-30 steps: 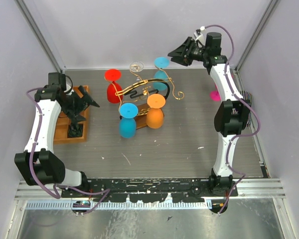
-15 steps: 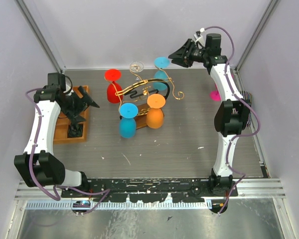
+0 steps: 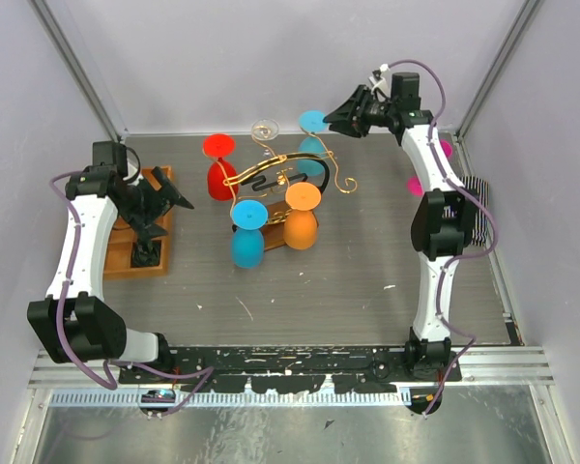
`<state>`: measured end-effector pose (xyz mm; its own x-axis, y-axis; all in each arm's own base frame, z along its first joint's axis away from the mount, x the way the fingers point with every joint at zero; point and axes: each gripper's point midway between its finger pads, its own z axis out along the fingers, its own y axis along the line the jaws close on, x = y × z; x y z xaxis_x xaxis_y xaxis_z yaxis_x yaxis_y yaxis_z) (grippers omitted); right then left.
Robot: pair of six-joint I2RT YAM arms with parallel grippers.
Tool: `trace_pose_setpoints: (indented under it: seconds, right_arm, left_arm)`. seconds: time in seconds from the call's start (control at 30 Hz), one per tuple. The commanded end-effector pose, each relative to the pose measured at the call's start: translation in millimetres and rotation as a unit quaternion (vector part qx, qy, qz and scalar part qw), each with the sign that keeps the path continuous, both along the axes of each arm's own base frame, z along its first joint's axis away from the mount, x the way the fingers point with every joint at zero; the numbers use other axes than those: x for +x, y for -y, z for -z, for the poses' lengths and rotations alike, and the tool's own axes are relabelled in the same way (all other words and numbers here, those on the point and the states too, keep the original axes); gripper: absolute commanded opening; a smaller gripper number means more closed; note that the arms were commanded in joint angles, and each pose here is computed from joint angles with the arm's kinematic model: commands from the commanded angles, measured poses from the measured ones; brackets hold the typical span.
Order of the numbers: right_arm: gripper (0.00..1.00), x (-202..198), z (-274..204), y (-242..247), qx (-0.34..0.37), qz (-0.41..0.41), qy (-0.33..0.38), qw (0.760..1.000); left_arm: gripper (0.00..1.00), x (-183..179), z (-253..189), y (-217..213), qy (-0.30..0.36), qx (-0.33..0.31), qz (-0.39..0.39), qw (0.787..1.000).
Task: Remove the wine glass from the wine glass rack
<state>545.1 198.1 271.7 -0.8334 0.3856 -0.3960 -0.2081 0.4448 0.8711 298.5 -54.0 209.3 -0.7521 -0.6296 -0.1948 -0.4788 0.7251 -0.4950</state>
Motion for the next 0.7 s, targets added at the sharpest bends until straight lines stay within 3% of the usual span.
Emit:
trace_pose_setpoints:
  seconds: [0.0, 0.1, 0.2, 0.3, 0.67]
  right_arm:
    - [0.41, -1, -21, -16, 0.007, -0.02, 0.036, 0.999]
    - [0.32, -2, -26, -20, 0.018, -0.025, 0.038, 0.999]
    - [0.13, -4, -34, -20, 0.024, -0.027, 0.045, 0.998]
    - [0.02, -7, -40, -22, 0.033, -0.033, 0.049, 0.998]
    - [0.01, -22, -67, -24, 0.07, -0.051, 0.062, 0.994]
  left_arm:
    - [0.98, 0, -2, 0, 0.011, -0.001, 0.006, 1.0]
    - [0.98, 1, 0, 0, 0.01, 0.0, 0.008, 1.0]
    - [0.98, 1, -2, 0, 0.011, 0.001, 0.009, 1.0]
    - [0.98, 2, -1, 0, 0.011, 0.001, 0.008, 1.0]
    - [0.98, -1, -1, 0, 0.009, 0.002, 0.011, 1.0]
